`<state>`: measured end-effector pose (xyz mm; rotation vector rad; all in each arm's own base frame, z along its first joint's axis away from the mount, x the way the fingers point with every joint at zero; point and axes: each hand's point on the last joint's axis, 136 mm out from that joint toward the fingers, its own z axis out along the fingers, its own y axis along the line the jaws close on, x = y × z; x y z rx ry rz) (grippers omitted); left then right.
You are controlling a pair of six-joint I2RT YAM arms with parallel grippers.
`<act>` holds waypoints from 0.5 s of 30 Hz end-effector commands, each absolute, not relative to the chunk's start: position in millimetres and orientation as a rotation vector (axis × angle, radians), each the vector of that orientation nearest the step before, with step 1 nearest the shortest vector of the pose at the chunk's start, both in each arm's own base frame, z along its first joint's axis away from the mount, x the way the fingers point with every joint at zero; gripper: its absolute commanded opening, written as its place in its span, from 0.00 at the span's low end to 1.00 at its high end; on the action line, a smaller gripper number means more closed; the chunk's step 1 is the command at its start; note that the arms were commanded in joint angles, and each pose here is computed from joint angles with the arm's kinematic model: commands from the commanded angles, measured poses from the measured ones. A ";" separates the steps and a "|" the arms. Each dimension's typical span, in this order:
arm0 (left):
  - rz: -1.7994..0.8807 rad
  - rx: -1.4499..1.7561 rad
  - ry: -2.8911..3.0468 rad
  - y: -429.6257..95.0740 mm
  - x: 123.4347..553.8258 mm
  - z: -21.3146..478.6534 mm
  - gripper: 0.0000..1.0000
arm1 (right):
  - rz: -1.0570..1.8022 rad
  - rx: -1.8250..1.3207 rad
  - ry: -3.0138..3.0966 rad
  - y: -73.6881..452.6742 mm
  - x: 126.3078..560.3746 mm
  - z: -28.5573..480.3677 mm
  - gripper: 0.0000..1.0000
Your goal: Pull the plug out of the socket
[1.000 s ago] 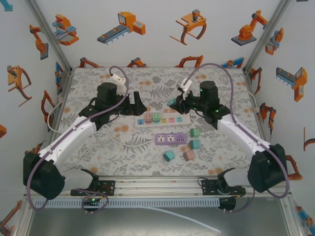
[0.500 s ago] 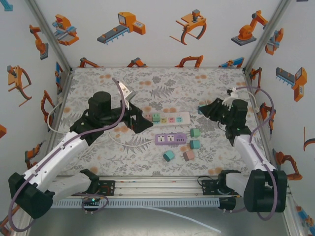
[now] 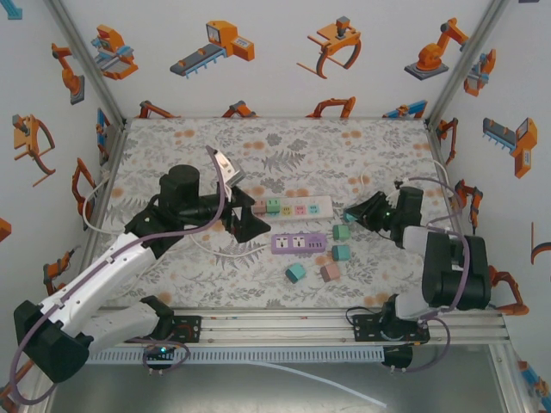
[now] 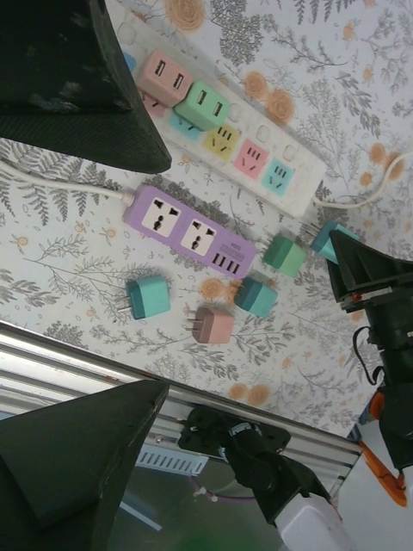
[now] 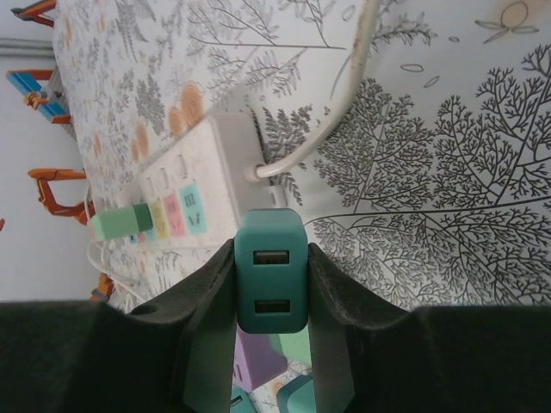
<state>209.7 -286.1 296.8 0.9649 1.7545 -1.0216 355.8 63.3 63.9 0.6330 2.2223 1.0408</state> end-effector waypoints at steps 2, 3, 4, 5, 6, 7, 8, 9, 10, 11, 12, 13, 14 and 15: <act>-0.970 0.989 1.756 -284.7 210.5 295.5 0.97 | 1.100 0.571 2.157 66.5 370.8 77.0 0.29; -0.965 0.989 1.763 -284.2 210.4 293.7 0.97 | 1.093 0.582 2.167 65.6 369.5 72.2 0.32; -0.959 0.986 1.764 -283.8 211.3 293.1 0.97 | 1.092 0.594 2.178 65.5 368.4 67.4 0.35; -0.953 0.983 1.769 -283.6 212.3 291.9 0.97 | 1.092 0.602 2.186 65.6 367.3 63.8 0.37; -0.948 0.980 1.773 -283.6 213.7 290.9 0.97 | 1.089 0.616 2.197 65.3 365.8 59.3 0.39; -0.946 0.981 1.777 -284.0 214.3 289.8 0.97 | 1.081 0.634 2.205 64.0 364.0 55.1 0.41; -0.945 0.979 1.781 -284.3 214.9 289.0 0.97 | 1.074 0.644 2.212 63.6 362.4 52.0 0.42; -0.940 0.974 1.784 -284.5 216.6 288.9 0.97 | 1.061 0.654 2.218 62.2 360.5 49.5 0.42; -0.933 0.973 1.791 -284.7 218.0 287.3 0.97 | 1.040 0.668 2.226 59.9 358.5 46.7 0.43; -0.929 0.970 1.798 -284.8 219.5 286.3 0.97 | 1.018 0.677 2.233 57.9 356.9 45.4 0.44; -0.924 0.965 1.805 -285.1 221.1 285.2 0.97 | 0.991 0.689 2.246 55.2 354.5 43.3 0.45; -0.920 0.964 1.811 -285.4 222.0 284.4 0.97 | 0.958 0.694 2.255 52.0 353.5 42.9 0.47; -0.917 0.963 1.815 -285.6 222.7 283.7 0.97 | 0.925 0.705 2.266 48.8 351.9 41.7 0.49; -0.912 0.960 1.817 -285.6 223.9 283.1 0.97 | 0.894 0.712 2.280 45.7 349.4 40.8 0.49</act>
